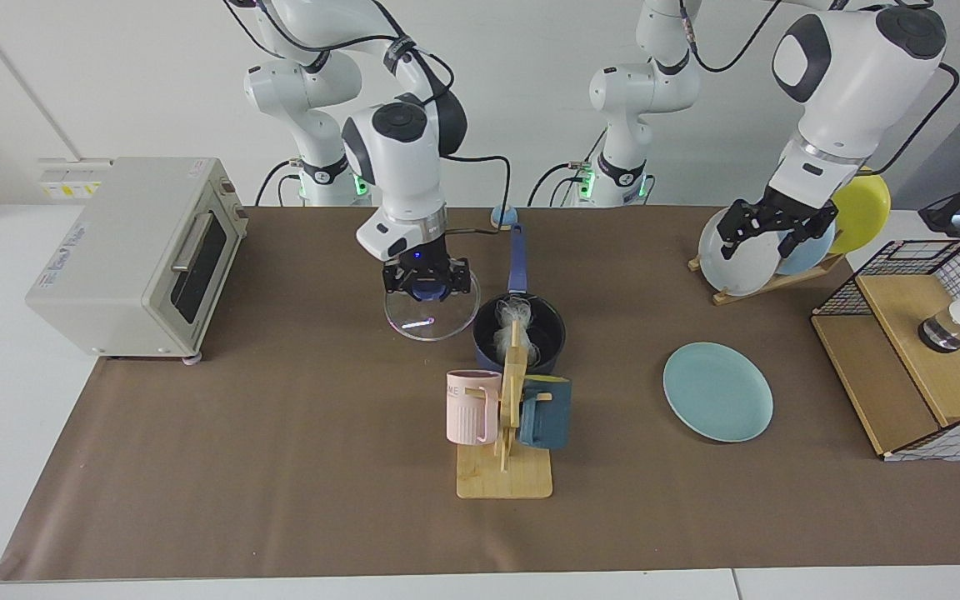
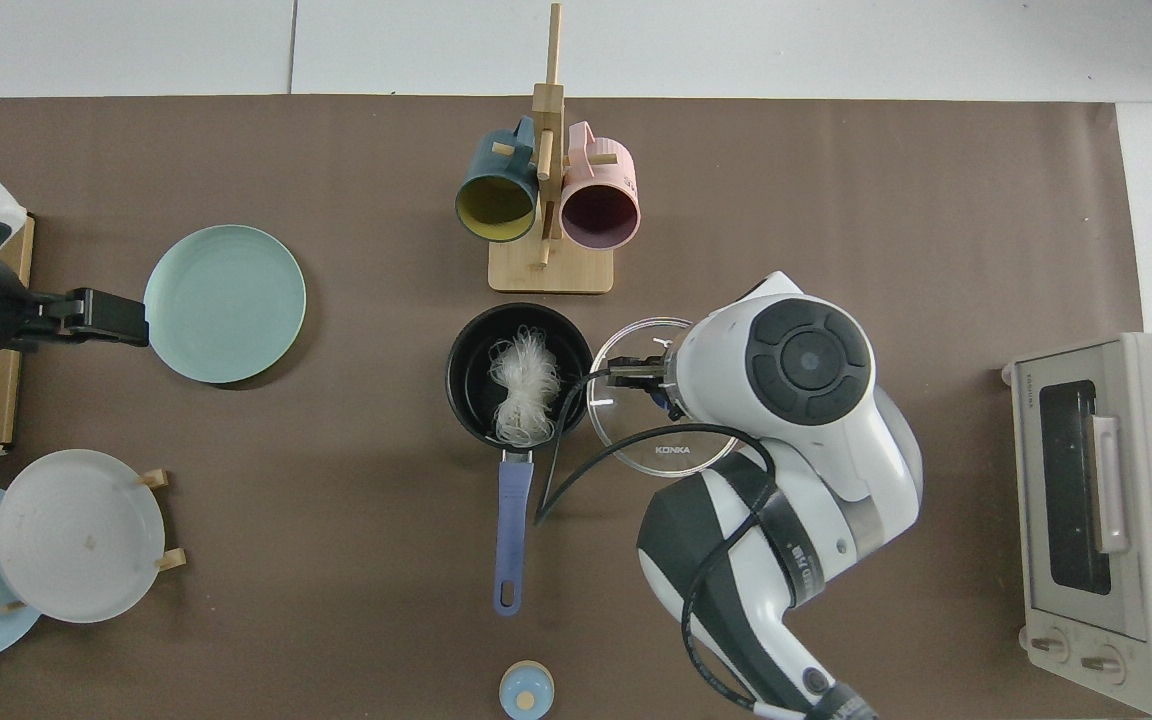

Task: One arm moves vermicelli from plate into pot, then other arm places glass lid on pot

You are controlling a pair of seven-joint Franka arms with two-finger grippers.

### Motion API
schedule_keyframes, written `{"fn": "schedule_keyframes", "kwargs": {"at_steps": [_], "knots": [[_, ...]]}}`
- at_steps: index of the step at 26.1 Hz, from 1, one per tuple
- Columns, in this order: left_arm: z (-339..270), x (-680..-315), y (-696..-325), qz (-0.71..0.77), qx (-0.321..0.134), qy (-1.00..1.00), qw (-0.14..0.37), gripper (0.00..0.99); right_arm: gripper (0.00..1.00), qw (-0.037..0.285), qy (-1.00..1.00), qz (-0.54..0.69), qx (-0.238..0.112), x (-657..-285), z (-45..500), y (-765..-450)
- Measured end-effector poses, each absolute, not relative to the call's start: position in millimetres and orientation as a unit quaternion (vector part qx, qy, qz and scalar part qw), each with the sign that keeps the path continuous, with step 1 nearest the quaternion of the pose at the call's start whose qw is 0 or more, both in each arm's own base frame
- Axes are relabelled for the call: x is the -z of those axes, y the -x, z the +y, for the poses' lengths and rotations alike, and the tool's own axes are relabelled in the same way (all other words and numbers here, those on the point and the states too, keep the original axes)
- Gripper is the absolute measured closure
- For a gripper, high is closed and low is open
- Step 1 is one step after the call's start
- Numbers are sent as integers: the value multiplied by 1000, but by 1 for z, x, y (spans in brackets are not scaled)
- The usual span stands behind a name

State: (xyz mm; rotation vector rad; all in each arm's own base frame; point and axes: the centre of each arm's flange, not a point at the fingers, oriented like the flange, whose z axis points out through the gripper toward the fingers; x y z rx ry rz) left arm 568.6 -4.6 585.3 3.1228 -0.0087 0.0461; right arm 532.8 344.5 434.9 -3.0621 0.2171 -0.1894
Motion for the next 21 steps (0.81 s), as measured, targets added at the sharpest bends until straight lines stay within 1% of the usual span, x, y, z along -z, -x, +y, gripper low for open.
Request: {"fn": "schedule_keyframes", "kwargs": {"at_steps": [5,11,15,21], "knots": [[-6,-585,-569,-4,-15,-1000,9,0,573,34,994,83,64,-430,386,-528],[-9,-586,-568,-6,-16,-1000,9,0,573,23,993,98,61,-426,428,-530],[-11,-587,-568,-8,-16,-1000,9,0,573,18,993,94,65,-417,441,-536],[-12,-588,-568,-9,-17,-1000,9,0,573,8,993,91,71,-403,443,-547]]}}
